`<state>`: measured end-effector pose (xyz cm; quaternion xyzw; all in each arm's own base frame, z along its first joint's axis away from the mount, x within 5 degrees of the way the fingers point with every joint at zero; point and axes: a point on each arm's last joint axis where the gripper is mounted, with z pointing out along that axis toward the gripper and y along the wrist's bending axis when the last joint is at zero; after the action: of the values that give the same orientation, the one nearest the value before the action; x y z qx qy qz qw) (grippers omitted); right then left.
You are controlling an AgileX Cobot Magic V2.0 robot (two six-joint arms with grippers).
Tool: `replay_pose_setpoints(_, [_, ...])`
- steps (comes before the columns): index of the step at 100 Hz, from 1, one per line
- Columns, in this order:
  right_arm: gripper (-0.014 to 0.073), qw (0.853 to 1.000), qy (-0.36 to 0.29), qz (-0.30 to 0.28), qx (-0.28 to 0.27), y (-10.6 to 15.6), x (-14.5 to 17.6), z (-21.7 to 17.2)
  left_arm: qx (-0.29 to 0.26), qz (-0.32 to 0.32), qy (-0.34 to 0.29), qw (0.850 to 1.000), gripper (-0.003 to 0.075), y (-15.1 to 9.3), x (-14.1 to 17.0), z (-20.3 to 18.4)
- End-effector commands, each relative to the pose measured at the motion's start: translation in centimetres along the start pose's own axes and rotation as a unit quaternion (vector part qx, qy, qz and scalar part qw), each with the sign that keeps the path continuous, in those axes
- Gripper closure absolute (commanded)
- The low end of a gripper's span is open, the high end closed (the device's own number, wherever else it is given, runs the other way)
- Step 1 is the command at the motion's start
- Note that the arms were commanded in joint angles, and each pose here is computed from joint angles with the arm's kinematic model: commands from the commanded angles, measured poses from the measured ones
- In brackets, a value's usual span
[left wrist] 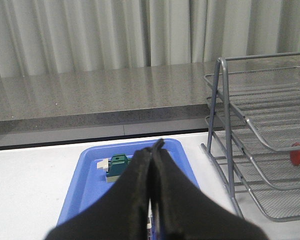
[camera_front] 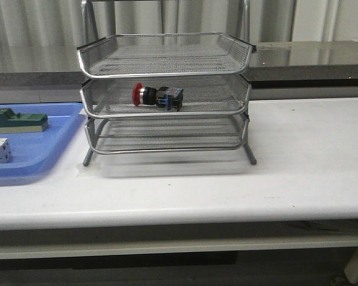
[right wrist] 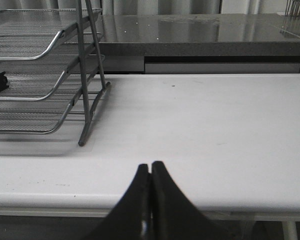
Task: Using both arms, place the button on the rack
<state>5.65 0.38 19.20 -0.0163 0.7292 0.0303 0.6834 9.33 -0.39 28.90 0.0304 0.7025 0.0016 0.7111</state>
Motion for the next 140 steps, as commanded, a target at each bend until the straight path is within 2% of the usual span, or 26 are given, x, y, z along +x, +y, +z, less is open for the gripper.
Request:
replay_pose_setpoints(1, [0.0655,0.998,-0.057,-0.006,0.002,0.0,-1.4,-0.3,-0.016,-0.010,-0.046,0.999,0.0741,0.3,-1.6,0.0])
replay_pose_setpoints(88, [0.0655,0.998,-0.057,-0.006,0.002,0.0,-1.4,-0.3,-0.016,-0.007,-0.044,0.999,0.0741,0.3,-1.5,0.0])
replay_pose_setpoints(105, [0.0655,0.998,-0.057,-0.006,0.002,0.0,-1.4,-0.3,0.008,0.031,0.010,0.999,0.0741,-0.1,-0.4,-0.2])
replay_pose_setpoints(117, [0.0655,0.998,-0.057,-0.006,0.002,0.0,-1.4,-0.3,0.008,0.021,0.047,0.999,0.0741,-0.1,0.3,-0.4])
replay_pose_setpoints(140, [0.0655,0.998,-0.057,-0.006,0.002,0.0,-1.4,-0.3,-0.001,0.012,-0.009,1.000,0.0741,-0.1,1.8,-1.9])
